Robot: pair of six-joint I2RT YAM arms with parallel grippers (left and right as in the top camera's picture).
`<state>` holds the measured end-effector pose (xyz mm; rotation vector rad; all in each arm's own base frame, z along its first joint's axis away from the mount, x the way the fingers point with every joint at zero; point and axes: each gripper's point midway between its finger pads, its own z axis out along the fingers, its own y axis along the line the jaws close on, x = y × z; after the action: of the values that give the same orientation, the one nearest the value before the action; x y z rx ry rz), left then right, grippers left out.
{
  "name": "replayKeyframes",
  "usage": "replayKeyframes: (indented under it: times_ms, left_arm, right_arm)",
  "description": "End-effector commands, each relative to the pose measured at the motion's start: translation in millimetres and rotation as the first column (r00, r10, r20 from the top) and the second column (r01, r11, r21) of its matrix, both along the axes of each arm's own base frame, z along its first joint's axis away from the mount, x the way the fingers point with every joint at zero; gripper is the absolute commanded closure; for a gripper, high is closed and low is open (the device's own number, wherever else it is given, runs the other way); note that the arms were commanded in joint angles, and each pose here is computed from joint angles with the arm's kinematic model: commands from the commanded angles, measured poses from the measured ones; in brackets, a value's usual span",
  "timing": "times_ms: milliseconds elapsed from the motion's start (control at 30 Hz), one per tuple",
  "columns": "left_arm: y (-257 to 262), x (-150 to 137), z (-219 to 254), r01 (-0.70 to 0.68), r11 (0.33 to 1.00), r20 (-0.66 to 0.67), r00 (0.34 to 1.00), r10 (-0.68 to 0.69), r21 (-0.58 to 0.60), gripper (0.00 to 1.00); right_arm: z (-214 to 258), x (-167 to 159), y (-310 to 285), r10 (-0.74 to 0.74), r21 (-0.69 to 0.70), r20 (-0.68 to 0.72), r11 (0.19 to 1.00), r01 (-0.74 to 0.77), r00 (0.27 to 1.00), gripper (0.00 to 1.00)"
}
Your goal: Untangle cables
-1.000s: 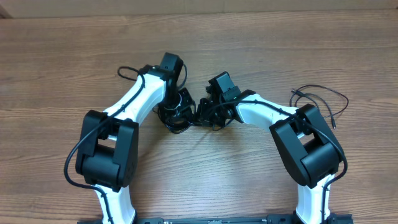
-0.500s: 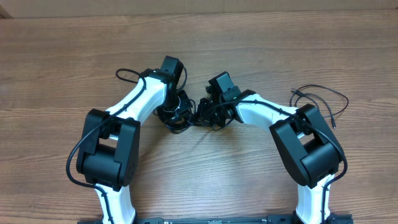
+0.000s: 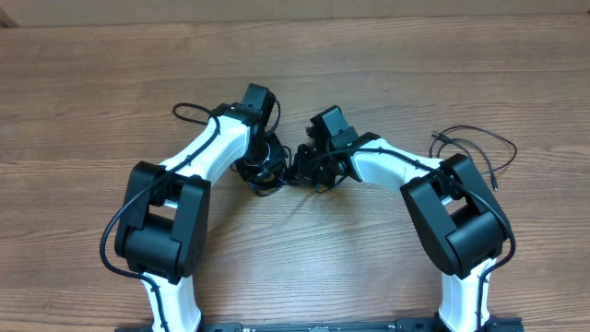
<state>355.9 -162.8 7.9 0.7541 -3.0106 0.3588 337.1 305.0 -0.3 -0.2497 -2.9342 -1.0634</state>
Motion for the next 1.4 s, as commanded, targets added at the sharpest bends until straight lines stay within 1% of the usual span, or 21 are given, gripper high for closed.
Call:
replayKeyframes:
  times_ms: [0,33,67,433,500,567,600,733,933,1033,1167,1367]
  left_arm:
    - [-13,-4,-14,-0.014,1.000,-0.014,1.000,0.013,-0.008,0.78]
    - [-15,-4,-14,-0.017,1.000,-0.014,1.000,0.017,-0.008,0.84]
    - [-16,-4,-14,-0.018,1.000,-0.012,1.000,0.018,-0.007,0.87]
    - [-14,-10,-20,-0.033,0.999,-0.024,0.999,0.033,0.010,0.85]
    - [-13,-14,-24,-0.033,0.999,-0.032,0.999,0.033,0.007,0.88]
    - [-14,-16,-25,-0.029,1.000,-0.038,0.999,0.029,0.000,0.96]
    - [-16,-16,-24,-0.013,1.000,-0.037,0.999,0.012,-0.011,0.96]
    - [-19,-13,-16,0.041,0.997,-0.024,0.999,-0.042,-0.064,0.96]
    - [-25,-5,4,0.017,0.978,-0.015,1.000,-0.020,-0.207,0.96]
    - [-31,1,17,0.012,0.953,-0.004,1.000,-0.014,-0.302,0.96]
    - [-37,8,34,0.026,0.902,0.014,1.000,-0.023,-0.430,0.96]
    - [-34,12,45,0.000,0.855,-0.004,1.000,-0.002,-0.518,0.96]
  right_arm:
    - [-15,-4,-6,-0.002,-0.040,-0.013,0.999,0.002,1.000,0.96]
    - [-15,-4,-6,-0.002,-0.039,-0.013,0.999,0.002,1.000,0.96]
    - [-15,-4,-6,-0.002,-0.039,-0.013,0.999,0.002,1.000,0.96]
    - [-15,-4,-6,-0.002,-0.039,-0.012,0.999,0.002,1.000,0.96]
    - [-15,-4,-6,-0.002,-0.039,-0.012,0.999,0.002,1.000,0.96]
    - [-15,-4,-6,-0.002,-0.039,-0.012,0.999,0.001,1.000,0.96]
    - [-15,-4,-6,-0.002,-0.039,-0.012,0.999,0.001,1.000,0.96]
    - [-15,-5,-6,0.024,-0.041,0.006,0.999,-0.023,1.000,0.96]
    - [-15,-6,-4,0.042,-0.040,0.020,0.998,-0.041,0.999,0.96]
    - [-15,-5,-4,0.041,-0.041,0.020,0.998,-0.041,0.999,0.96]
    - [-15,-5,-4,0.041,-0.041,0.020,0.998,-0.040,0.999,0.96]
    - [-15,-5,-4,0.046,-0.040,0.025,0.998,-0.045,0.999,0.96]
